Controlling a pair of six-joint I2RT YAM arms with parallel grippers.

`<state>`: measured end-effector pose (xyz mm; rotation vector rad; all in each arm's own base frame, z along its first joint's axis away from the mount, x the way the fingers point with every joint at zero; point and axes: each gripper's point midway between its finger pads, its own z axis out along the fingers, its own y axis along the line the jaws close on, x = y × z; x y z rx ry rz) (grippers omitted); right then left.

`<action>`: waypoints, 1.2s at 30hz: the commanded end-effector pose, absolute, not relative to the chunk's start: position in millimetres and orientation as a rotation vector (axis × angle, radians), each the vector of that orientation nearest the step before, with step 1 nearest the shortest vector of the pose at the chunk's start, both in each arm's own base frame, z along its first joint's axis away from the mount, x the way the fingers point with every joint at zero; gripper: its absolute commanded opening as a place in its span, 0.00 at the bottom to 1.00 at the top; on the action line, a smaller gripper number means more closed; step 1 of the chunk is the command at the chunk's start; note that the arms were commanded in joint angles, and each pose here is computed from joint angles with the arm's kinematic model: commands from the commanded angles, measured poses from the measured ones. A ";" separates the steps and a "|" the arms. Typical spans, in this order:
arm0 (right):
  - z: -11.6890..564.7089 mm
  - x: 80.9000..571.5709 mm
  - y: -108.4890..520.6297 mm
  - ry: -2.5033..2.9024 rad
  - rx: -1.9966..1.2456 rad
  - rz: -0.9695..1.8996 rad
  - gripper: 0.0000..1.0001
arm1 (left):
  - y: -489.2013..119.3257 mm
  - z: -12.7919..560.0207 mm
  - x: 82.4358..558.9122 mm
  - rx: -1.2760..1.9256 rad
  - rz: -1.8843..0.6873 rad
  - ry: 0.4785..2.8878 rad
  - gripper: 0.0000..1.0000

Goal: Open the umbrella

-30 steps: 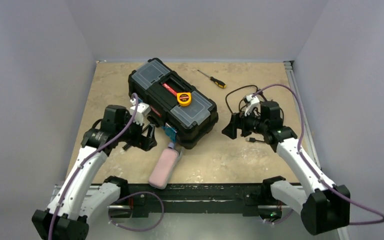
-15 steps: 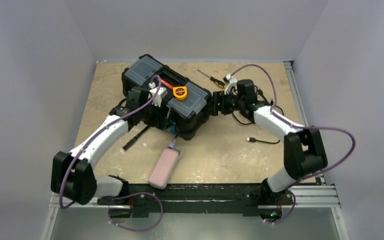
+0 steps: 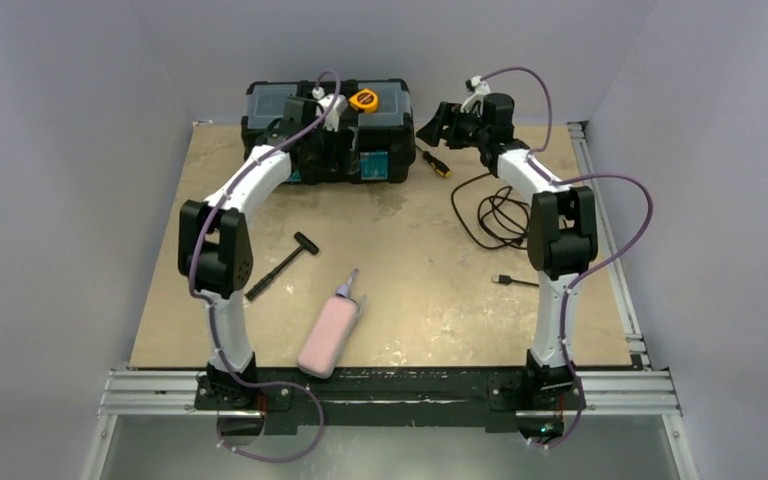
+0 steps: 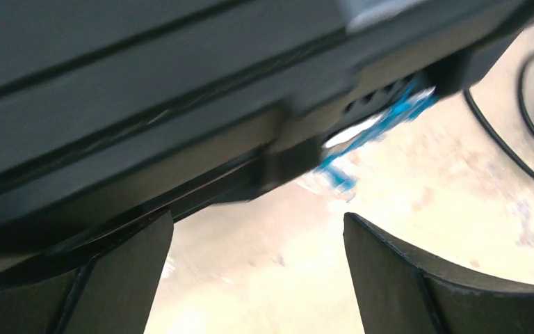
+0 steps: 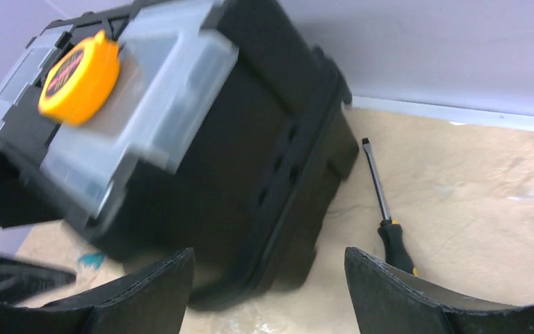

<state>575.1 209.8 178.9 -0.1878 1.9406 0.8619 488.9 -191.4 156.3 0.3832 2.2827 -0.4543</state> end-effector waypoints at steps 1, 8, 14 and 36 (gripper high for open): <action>217.9 585.9 199.1 1.846 -0.224 0.851 0.80 | -137.7 192.0 563.2 0.338 -0.317 2.102 0.95; 221.8 546.2 191.8 1.863 -0.269 0.842 0.83 | -114.4 203.0 560.6 0.476 -0.208 2.066 0.99; 234.9 483.3 187.7 1.875 -0.460 0.819 0.86 | -135.0 233.8 459.0 0.785 -0.381 2.026 1.00; 220.1 325.7 161.0 1.936 -0.755 0.634 0.89 | -150.9 122.9 100.2 2.318 -0.486 1.655 0.96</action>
